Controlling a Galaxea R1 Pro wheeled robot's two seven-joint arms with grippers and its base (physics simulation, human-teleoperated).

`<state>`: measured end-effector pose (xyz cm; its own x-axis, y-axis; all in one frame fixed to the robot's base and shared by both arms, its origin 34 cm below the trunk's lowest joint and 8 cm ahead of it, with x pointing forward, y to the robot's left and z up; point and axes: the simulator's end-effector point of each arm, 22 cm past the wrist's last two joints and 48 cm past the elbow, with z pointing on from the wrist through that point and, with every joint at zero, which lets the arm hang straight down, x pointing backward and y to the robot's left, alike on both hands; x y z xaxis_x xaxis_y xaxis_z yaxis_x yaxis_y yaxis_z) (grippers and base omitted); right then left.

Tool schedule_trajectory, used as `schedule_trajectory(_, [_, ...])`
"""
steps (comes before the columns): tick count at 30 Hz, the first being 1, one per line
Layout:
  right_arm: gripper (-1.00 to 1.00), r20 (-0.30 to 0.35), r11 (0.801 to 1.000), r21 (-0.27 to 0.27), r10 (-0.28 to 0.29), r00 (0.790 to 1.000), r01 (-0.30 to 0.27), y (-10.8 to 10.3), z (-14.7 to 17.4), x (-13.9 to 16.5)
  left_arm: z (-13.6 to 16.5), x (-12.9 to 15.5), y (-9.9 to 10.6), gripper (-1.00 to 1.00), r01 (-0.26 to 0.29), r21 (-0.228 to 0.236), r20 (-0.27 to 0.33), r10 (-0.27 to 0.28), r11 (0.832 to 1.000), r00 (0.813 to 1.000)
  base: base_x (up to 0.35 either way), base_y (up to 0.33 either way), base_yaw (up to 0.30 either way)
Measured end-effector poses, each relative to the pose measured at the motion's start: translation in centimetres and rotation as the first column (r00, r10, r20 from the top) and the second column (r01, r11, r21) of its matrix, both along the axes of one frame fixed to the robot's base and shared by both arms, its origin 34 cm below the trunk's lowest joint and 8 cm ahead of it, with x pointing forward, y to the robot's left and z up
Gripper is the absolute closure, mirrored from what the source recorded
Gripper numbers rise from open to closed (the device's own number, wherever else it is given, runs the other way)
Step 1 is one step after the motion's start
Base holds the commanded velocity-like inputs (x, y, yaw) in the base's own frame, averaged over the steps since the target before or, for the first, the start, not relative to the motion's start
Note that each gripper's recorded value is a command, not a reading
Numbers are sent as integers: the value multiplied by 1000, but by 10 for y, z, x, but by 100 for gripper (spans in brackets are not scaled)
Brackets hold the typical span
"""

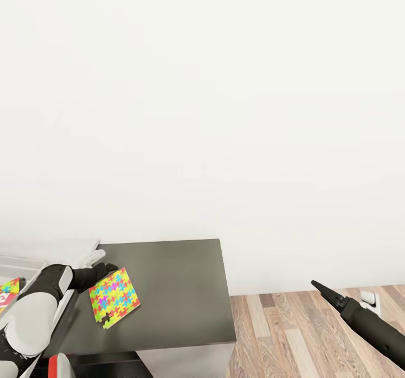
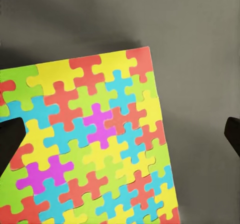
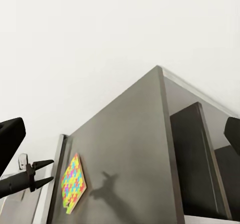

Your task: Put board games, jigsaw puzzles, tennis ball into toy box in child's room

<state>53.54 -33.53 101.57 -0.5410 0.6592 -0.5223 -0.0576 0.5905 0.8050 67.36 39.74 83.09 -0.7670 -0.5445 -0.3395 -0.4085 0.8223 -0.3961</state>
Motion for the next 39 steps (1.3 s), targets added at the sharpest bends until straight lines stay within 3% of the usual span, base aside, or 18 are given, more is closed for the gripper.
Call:
schedule_trajectory(15, [-100, 8, 1000, 6, 6, 1000, -6, 1, 2, -1, 2, -2, 16, -100, -17, 19, -1, 17, 1000, 1000, 0, 0, 0])
schedule_trajectory(23, [-100, 8, 1000, 7, 6, 1000, -6, 2, 2, -1, -2, -8, 28, -100, -36, 64, -30, 38, 997, 999, 0, 0, 0])
schedule_trajectory(39, [-100, 9, 1000, 7, 6, 1000, -6, 1, 2, 0, -4, -10, 32, -100, -44, 82, -44, 48, 996, 998, 0, 0, 0])
